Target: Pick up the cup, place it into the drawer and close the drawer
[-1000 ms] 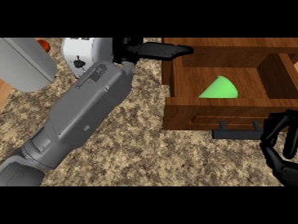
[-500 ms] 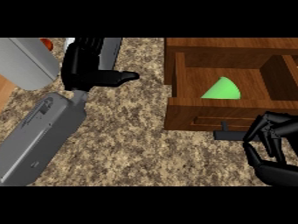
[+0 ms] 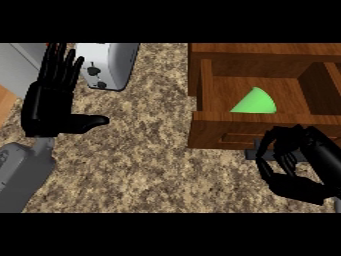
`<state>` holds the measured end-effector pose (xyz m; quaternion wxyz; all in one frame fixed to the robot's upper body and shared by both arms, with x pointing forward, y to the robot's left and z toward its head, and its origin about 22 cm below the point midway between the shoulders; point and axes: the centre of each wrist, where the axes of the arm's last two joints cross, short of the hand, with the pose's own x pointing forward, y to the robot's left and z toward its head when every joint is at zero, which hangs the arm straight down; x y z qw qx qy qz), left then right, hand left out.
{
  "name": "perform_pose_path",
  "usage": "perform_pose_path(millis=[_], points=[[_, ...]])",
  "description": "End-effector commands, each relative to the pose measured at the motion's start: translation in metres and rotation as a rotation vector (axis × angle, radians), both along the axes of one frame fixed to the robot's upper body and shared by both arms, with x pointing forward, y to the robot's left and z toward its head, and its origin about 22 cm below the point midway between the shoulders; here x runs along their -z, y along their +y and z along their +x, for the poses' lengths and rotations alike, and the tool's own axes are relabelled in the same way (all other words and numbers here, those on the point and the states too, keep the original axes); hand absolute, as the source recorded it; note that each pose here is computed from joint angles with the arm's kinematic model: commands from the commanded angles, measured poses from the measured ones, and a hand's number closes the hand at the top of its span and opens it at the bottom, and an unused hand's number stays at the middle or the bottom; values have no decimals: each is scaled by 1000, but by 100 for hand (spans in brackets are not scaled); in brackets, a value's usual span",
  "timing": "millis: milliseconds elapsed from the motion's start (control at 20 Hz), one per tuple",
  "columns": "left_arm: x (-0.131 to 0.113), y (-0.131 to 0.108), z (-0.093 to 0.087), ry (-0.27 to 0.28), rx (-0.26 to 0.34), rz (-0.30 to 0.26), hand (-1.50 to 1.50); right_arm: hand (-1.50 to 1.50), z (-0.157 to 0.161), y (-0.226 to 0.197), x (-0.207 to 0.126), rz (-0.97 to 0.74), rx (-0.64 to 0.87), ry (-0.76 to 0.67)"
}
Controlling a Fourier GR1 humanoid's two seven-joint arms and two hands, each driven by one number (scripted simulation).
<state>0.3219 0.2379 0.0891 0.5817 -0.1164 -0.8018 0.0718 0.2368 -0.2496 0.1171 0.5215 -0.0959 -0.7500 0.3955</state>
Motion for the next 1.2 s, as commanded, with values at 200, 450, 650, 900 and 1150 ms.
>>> perform_pose_path(millis=[200, 450, 650, 900, 1150], points=[[32, 54, -30, 3, -37, -18, -150, 150, 37, 13, 53, -246, -23, -34], [12, 79, -38, -2, -28, 16, -150, -150, 60, 28, 75, -296, 18, 9], [34, 75, -45, -6, -24, -18, -150, -150, 82, 42, 102, -387, 12, 33], [31, 90, -52, -5, -42, -28, -150, -150, 106, 28, 128, -379, 1, 68], [44, 125, -64, 0, -28, -14, -150, -150, 129, 36, 143, -352, 23, 92]])
